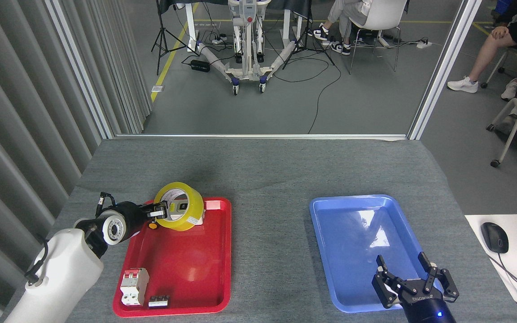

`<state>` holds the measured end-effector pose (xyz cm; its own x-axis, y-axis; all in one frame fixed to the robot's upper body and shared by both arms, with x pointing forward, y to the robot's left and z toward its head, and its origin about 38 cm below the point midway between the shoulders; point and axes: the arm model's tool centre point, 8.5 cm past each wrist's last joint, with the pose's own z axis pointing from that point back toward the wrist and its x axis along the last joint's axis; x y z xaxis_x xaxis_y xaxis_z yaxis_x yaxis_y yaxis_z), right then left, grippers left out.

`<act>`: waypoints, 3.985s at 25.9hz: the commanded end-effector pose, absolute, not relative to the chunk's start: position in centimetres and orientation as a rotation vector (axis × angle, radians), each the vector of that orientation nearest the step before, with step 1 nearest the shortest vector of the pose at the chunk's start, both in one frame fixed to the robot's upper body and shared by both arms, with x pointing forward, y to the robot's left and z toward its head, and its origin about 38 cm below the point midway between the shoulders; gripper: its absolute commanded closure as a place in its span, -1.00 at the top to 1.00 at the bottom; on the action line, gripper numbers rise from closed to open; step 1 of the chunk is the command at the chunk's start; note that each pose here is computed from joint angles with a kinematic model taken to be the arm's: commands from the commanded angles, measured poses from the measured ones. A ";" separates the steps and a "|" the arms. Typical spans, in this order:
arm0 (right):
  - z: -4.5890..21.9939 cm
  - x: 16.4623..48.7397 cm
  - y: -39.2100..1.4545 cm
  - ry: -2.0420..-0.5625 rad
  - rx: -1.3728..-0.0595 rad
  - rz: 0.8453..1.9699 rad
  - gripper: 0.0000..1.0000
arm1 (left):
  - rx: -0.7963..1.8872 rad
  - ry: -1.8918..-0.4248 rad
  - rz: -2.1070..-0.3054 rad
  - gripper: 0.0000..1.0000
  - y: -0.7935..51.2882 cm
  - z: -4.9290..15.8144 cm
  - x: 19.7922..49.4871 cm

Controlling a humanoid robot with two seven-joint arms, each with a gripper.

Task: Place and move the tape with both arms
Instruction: 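Lift the tape roll with the left gripper and carry it toward the blue tray, then bring the right gripper up to the tape roll held by the left gripper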

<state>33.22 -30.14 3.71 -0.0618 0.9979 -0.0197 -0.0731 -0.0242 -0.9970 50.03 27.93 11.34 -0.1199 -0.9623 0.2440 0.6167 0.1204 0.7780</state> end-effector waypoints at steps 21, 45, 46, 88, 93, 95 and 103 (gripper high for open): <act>3.5 32.9 -30.2 -1.189 -1.145 1.302 1.00 | -0.380 -0.409 -1.285 -1.00 9.3 6.0 42.1; 6.2 32.5 -29.8 -1.532 -1.408 1.871 0.95 | -1.042 -0.259 -0.830 -1.00 9.5 10.6 44.2; 6.4 32.9 -28.9 -1.559 -1.402 1.894 0.95 | -1.058 -0.248 -0.826 -1.00 9.3 10.5 44.1; 5.1 36.8 -16.9 -1.804 -1.141 1.918 0.23 | -1.109 -0.138 -0.789 -1.00 9.4 9.3 43.2; 4.9 36.7 -16.7 -1.801 -1.131 1.915 0.00 | -1.114 -0.136 -0.790 -1.00 9.4 9.3 43.1; 4.6 36.8 -16.8 -1.793 -1.126 1.920 -0.07 | -1.116 -0.138 -0.794 -1.00 9.5 9.4 43.2; 4.8 37.2 -16.3 -1.804 -1.126 1.923 -0.14 | -1.110 -0.139 -0.794 -1.00 9.8 9.5 43.2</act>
<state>37.14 -16.36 4.78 -0.6593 0.6676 -0.3459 0.3017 -0.1865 -0.9350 43.21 9.69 9.43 0.7242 -0.5000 0.4749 0.6319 0.2052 -0.7474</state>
